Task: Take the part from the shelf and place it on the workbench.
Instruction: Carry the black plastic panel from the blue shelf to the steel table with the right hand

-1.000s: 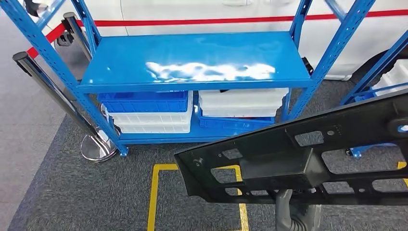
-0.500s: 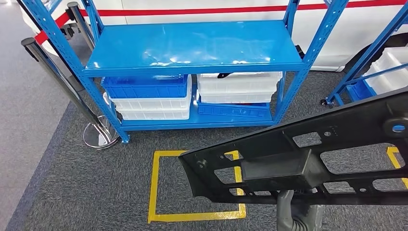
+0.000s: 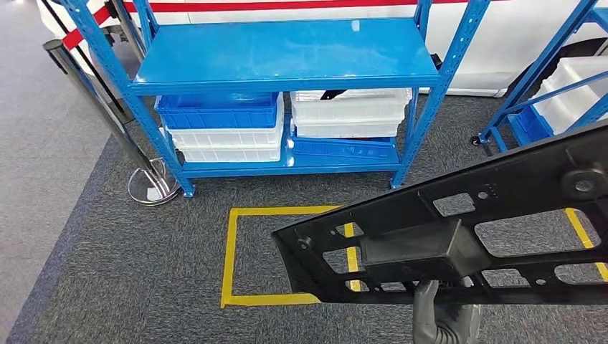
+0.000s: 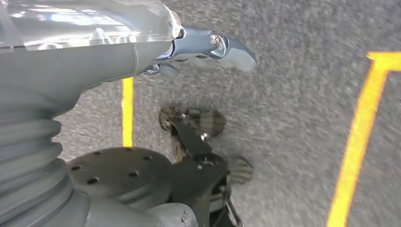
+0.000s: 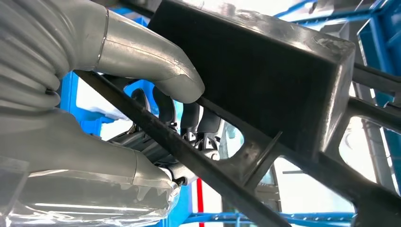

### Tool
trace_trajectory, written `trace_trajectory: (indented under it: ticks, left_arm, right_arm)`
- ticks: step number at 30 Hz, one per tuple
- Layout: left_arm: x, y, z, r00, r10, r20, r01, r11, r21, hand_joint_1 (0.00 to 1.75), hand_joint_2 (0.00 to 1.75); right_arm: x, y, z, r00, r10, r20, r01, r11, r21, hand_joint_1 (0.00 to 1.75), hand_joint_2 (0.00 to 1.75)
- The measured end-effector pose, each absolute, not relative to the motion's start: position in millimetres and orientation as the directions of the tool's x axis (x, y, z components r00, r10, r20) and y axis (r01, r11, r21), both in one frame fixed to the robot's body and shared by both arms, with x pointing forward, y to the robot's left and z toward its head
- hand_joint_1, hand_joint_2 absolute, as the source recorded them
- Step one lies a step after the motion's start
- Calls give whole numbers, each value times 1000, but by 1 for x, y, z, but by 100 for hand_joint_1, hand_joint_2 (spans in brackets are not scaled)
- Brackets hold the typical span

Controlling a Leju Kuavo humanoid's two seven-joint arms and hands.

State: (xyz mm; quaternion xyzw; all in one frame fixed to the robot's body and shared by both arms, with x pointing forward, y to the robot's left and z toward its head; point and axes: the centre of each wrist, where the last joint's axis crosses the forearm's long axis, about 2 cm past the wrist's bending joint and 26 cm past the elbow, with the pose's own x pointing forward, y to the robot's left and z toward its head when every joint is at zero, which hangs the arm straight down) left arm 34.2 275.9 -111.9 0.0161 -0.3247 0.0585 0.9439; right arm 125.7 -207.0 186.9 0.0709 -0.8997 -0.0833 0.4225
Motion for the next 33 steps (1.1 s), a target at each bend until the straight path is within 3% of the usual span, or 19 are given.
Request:
trace_trajectory:
  ticks: [33]
  left_arm:
    - [28, 274, -112, 781, 150, 606, -173, 985, -20, 0, 175]
  right_arm:
    - [100, -224, 174, -605, -203, 770, 12, 965, 264, 175, 175]
